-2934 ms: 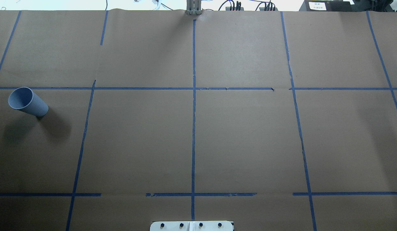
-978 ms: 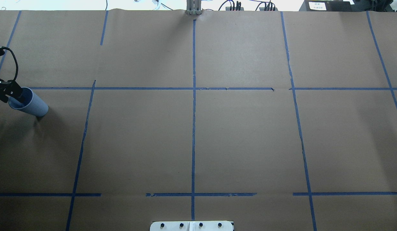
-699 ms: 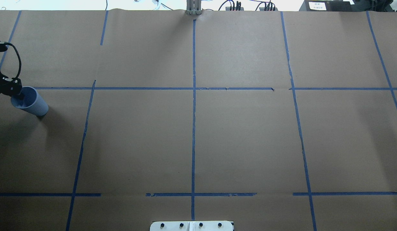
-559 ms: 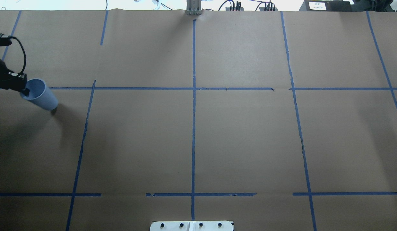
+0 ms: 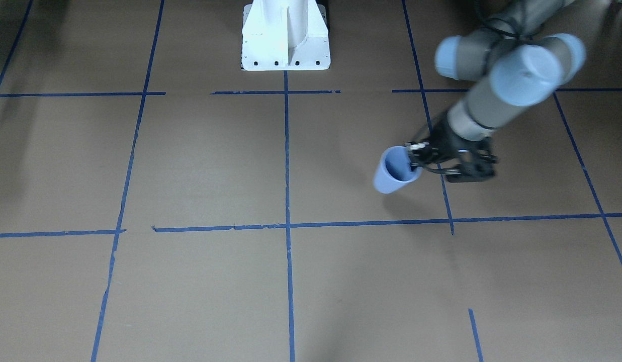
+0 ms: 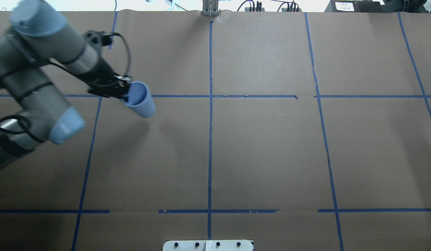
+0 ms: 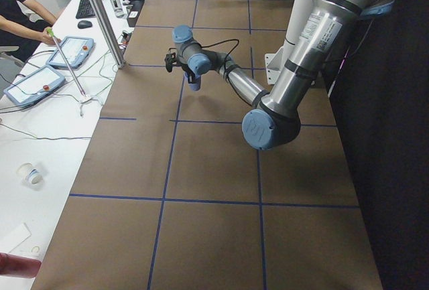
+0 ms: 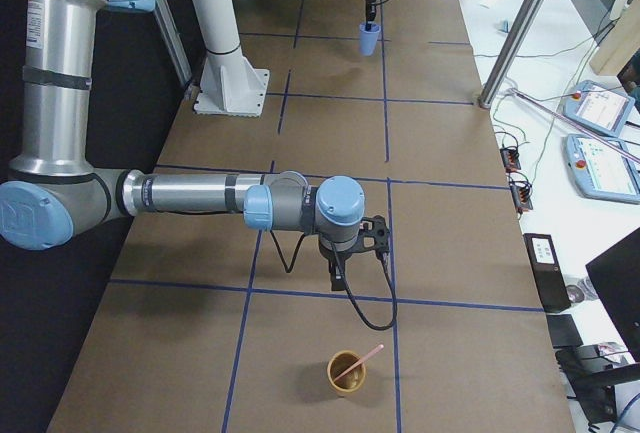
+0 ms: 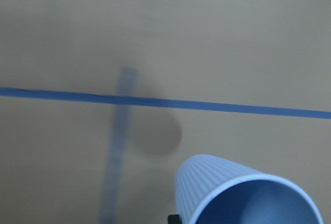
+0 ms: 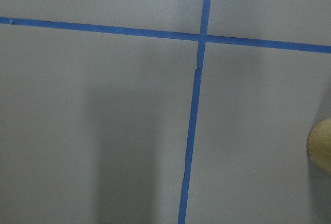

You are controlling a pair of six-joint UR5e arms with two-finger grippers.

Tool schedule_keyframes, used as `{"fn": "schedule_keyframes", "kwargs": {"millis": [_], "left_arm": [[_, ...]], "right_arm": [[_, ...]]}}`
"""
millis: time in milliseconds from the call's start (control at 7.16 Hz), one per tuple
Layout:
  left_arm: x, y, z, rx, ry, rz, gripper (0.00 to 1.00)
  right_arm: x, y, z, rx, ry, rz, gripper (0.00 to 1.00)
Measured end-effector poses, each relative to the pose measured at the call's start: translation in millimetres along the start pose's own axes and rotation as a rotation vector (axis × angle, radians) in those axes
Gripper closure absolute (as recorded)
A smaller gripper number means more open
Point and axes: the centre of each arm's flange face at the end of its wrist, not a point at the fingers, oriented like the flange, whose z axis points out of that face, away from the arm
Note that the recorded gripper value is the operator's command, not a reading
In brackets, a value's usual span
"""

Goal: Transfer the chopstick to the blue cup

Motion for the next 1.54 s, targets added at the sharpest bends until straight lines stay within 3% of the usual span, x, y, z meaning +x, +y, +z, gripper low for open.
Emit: {"fn": "schedule_keyframes", "kwargs": {"millis": [419,559,838,1118,1257,1397,1537], "left_arm": [[136,49,46,0.073,-0.014,0.087,0.99],[161,56,60,0.087,-0.024,0.096,0.94],[178,66,76,0.084,-0.036,0.106,0.77],[179,68,80,0.082,-0.042,0.105,0.70],[176,68,81,0.081,-0.046,0.102,0.58],[172,68,82,0.079,-0.052,0.098,0.01],[171,68,79,0.081,-0.049,0.095,0.00]], "right_arm": [[-1,0,0,0.001,-0.003,-0.002,0.00],[-1,0,-1,0.002,-0.004,-0.004,0.00],[-2,-1,-2,0.004,-0.002,-0.008,0.00],[-3,-1,-2,0.005,-0.002,-0.008,0.00],[-3,-1,-2,0.005,-0.002,-0.008,0.00],[-3,-1,-2,0.005,-0.002,-0.009,0.00],[-3,-1,-2,0.005,-0.002,-0.009,0.00]]}}
